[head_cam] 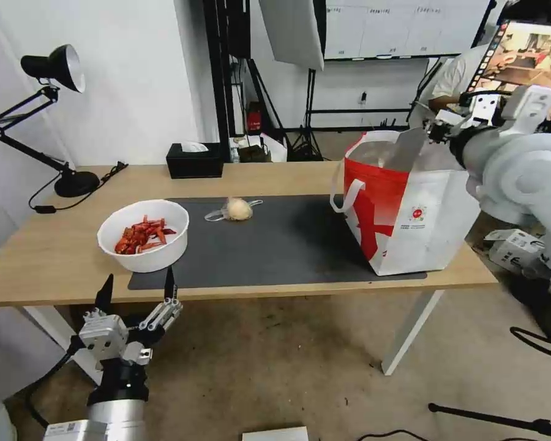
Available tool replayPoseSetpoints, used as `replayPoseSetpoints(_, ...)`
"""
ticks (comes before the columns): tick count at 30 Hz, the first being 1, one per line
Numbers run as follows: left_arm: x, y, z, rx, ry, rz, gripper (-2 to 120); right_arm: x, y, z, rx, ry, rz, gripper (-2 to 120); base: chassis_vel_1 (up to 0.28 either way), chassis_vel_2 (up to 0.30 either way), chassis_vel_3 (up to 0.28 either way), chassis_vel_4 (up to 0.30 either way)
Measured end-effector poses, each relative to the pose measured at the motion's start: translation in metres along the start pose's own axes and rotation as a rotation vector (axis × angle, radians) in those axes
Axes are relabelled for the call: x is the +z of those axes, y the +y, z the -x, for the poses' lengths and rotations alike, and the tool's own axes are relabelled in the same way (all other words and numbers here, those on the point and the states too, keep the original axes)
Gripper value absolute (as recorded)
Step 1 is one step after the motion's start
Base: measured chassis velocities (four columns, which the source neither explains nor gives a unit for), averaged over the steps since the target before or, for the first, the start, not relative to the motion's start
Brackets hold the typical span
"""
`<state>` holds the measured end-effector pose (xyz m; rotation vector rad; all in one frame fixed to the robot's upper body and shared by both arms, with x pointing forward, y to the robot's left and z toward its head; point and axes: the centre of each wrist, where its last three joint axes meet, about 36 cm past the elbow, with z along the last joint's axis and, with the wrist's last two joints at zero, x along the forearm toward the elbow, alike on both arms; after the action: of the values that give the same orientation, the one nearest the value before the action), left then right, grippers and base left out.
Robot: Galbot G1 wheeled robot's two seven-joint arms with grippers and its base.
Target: Pick up the trash from the table and place it into the takeout bag.
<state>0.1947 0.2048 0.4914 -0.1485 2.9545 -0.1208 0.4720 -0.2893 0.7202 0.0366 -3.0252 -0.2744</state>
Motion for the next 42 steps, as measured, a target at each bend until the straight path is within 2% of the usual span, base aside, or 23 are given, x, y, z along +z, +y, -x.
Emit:
replayPoseSetpoints(1,0.000,0.000,0.000,0.000,0.001,0.000,100,0.003,0.004,-0.008,-0.062,-0.025,-0.015,52,0.000,0.000,0.000,0.000)
replayPoseSetpoints(2,0.000,0.000,-0.001,0.001,0.004,0.000,100,0.011,0.013,-0.026,-0.175,-0.061,-0.052,59,0.000,0.000,0.000,0.000)
replayPoseSetpoints(3,0.000,0.000,-0.001,0.001,0.004,0.000,100,0.011,0.013,-0.026,-0.175,-0.061,-0.052,59,0.000,0.000,0.000,0.000)
replayPoseSetpoints(6,0.000,0.000,-0.002,0.002,0.006,-0.001,100,0.040,0.031,-0.065,-0.359,-0.080,-0.152,73,0.000,0.000,0.000,0.000)
replayPoseSetpoints(7,0.000,0.000,-0.002,0.002,0.006,-0.001,100,0.040,0.031,-0.065,-0.359,-0.080,-0.152,73,0.000,0.000,0.000,0.000)
replayPoseSetpoints(9,0.001,-0.001,-0.003,0.001,0.004,-0.005,100,0.072,0.035,-0.081,-0.398,-0.078,-0.218,83,0.000,0.000,0.000,0.000)
replayPoseSetpoints(10,0.001,-0.002,-0.003,0.003,0.005,-0.008,100,0.093,0.035,-0.087,-0.399,-0.061,-0.240,86,0.000,0.000,0.000,0.000)
replayPoseSetpoints(11,0.001,-0.002,-0.003,0.003,0.005,-0.008,100,0.093,0.035,-0.087,-0.399,-0.061,-0.240,86,0.000,0.000,0.000,0.000)
replayPoseSetpoints(14,0.001,-0.004,-0.003,0.008,0.007,-0.017,100,0.140,0.024,-0.096,-0.381,-0.064,-0.285,99,0.000,0.000,0.000,0.000)
replayPoseSetpoints(15,0.001,-0.004,-0.003,0.008,0.007,-0.017,100,0.140,0.024,-0.096,-0.381,-0.064,-0.285,99,0.000,0.000,0.000,0.000)
replayPoseSetpoints(17,0.001,-0.005,-0.005,0.009,0.014,-0.021,100,0.173,0.006,-0.105,-0.369,-0.068,-0.305,100,0.000,0.000,0.000,0.000)
replayPoseSetpoints(19,0.001,-0.006,-0.006,0.008,0.014,-0.022,100,0.180,0.003,-0.109,-0.365,-0.068,-0.305,100,0.000,0.000,0.000,0.000)
replayPoseSetpoints(21,0.002,-0.006,-0.008,0.010,0.012,-0.020,100,0.208,-0.021,-0.133,-0.333,-0.099,-0.314,100,0.000,0.000,0.000,0.000)
replayPoseSetpoints(22,0.002,-0.006,-0.008,0.010,0.012,-0.020,100,0.208,-0.021,-0.133,-0.333,-0.099,-0.314,100,0.000,0.000,0.000,0.000)
replayPoseSetpoints(24,0.002,-0.006,-0.009,0.011,0.005,-0.018,100,0.233,-0.033,-0.158,-0.309,-0.108,-0.324,100,0.000,0.000,0.000,0.000)
replayPoseSetpoints(26,0.002,-0.006,-0.009,0.011,0.004,-0.016,100,0.239,-0.035,-0.165,-0.295,-0.120,-0.325,100,0.000,0.000,0.000,0.000)
replayPoseSetpoints(29,0.002,-0.006,-0.012,0.011,0.013,-0.014,100,0.266,-0.031,-0.204,-0.215,-0.159,-0.277,100,0.000,0.000,0.000,0.000)
replayPoseSetpoints(33,0.003,-0.004,-0.016,0.022,0.029,-0.007,100,0.277,-0.023,-0.221,-0.164,-0.169,-0.241,100,0.000,0.000,0.000,0.000)
replayPoseSetpoints(42,0.004,0.004,-0.021,0.022,0.028,0.027,100,0.279,-0.010,-0.225,-0.131,-0.198,-0.205,100,0.000,0.000,0.000,0.000)
